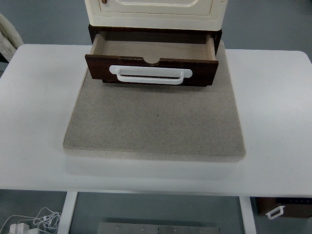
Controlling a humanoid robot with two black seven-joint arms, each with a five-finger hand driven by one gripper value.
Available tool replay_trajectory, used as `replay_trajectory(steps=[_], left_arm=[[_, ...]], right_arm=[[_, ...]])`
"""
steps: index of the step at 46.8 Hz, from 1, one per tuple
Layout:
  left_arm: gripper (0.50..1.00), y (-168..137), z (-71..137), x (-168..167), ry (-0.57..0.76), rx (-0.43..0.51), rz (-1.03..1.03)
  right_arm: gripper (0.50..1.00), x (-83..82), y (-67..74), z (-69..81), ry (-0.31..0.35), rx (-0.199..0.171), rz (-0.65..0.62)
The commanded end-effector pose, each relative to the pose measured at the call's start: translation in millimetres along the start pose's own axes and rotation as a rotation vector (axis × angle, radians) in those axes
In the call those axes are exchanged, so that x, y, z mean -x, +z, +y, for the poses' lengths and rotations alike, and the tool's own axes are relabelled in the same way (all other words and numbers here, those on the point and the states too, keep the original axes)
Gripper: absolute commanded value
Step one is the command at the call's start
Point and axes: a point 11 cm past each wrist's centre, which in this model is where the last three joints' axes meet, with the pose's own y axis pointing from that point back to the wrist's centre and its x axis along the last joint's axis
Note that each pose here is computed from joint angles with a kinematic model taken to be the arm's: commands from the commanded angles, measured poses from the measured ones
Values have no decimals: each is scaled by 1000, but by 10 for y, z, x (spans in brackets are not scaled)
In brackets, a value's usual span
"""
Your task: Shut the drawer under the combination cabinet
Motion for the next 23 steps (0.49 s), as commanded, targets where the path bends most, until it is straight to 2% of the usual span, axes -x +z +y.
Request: replay_trajectory(steps=[1,12,23], left_arm=[[999,-34,-12,140,-43,-10,-20],[999,-110,-59,627,-178,-44,-78],[999,-305,11,1239,-360,-87,-230]], right_arm=[[952,-1,1,0,1,0,0],[952,6,1,0,-2,0,0],[952,1,1,0,-1,0,0]])
